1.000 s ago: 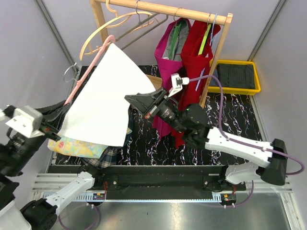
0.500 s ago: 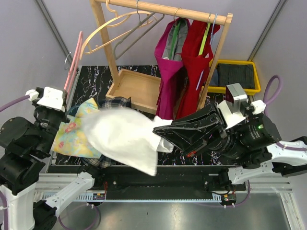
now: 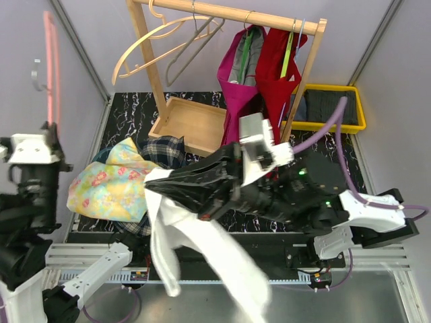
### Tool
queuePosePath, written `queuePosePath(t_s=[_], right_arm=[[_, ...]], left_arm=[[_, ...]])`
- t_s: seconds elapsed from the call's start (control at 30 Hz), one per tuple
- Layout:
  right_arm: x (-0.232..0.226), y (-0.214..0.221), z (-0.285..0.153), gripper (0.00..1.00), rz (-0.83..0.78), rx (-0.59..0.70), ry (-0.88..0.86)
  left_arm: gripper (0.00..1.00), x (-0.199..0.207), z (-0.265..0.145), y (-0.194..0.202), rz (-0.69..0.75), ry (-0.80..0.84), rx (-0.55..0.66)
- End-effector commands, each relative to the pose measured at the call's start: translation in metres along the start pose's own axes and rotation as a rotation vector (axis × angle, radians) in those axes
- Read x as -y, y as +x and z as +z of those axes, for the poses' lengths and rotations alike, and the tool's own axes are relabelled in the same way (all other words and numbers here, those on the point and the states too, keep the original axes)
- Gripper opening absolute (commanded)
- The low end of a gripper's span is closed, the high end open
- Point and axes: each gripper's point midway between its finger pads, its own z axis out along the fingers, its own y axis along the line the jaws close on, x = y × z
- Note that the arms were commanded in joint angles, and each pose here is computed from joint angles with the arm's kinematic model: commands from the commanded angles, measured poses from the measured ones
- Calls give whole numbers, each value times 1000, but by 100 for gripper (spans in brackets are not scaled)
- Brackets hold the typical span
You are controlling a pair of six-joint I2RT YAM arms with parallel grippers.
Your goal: Remove the skirt from the hanger
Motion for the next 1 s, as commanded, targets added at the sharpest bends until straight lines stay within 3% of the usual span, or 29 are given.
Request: queuePosePath(t_s=[0.0, 0.03, 0.1, 0.13, 0.2, 0.23, 0.27, 0.47, 0.5, 0.53, 0.6, 0.63, 0.7, 0.97], right_arm=[[15, 11, 22, 0, -100, -35, 70], [22, 3, 26, 0, -97, -17, 90], [32, 35, 43, 0, -46, -85, 76], [53, 24, 49, 0, -32, -60, 105], [64, 55, 70, 0, -2, -101, 89], [73, 28, 77, 0, -7, -35, 92], [83, 69, 94, 0, 24, -103, 81], [162, 114, 124, 0, 183, -112, 137], [174, 126, 123, 0, 205, -135, 154], [190, 165, 121, 0, 232, -212, 189], [203, 178, 116, 0, 259, -234, 213], [214, 219, 107, 0, 268, -311, 250], [221, 229, 100, 0, 260, -321, 276], [262, 373, 14, 0, 263, -644, 462]], left_arm=[[0, -62, -36, -74, -127, -149, 292], [0, -72, -45, -84, -140, -165, 322], [0, -89, -61, -94, -176, -186, 342], [0, -93, -66, -95, -190, -187, 345], [0, -95, -79, -91, -201, -166, 353], [0, -96, -83, -89, -201, -167, 355], [0, -97, -87, -87, -204, -168, 355], [0, -106, -109, -83, -218, -160, 369], [0, -107, -111, -84, -226, -160, 374], [0, -107, -111, -85, -230, -154, 378], [0, -103, -112, -85, -230, -134, 385], [0, -101, -112, -85, -230, -125, 387], [0, -97, -112, -85, -240, -106, 390], [0, -59, -105, -88, -215, 82, 384]])
